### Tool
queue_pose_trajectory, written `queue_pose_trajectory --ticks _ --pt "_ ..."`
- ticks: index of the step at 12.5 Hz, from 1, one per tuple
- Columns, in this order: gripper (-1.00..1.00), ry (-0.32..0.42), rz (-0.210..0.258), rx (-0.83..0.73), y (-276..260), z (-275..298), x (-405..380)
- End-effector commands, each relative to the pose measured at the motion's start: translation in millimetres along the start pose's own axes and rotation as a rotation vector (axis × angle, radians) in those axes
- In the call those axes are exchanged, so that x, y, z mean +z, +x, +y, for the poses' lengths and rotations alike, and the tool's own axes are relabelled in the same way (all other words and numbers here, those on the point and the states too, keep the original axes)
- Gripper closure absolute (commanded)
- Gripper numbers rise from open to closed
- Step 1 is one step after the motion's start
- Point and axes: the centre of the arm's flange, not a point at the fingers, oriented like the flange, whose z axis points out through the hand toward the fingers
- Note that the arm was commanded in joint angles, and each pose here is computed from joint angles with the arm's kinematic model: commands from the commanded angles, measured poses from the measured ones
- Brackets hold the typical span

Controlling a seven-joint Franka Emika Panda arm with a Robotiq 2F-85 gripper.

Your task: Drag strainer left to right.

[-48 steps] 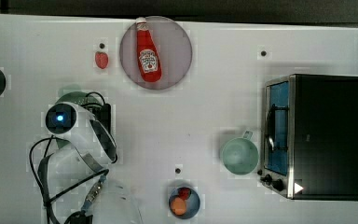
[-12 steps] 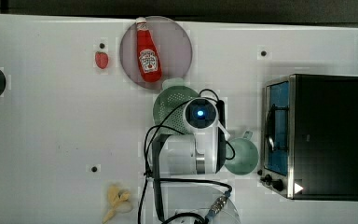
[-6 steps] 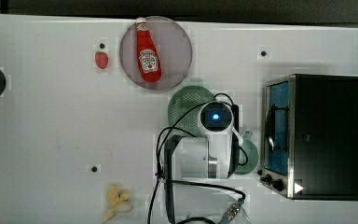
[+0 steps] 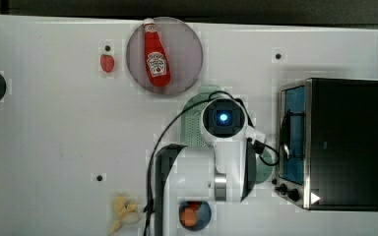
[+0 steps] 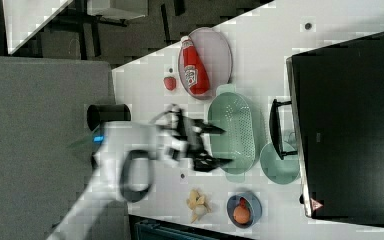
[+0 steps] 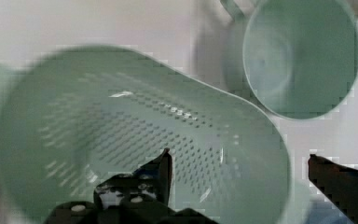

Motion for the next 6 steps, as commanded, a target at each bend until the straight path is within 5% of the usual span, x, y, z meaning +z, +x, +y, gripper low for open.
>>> queue_pose_trajectory --ticks 1,4,6 --pt "-1.0 0.151 0.028 -0.128 -6 6 -140" --pt "-1.0 0.143 -0.031 -0.205 -23 36 -224" --pt "-1.0 0.15 -0.02 -0.327 -21 51 -260"
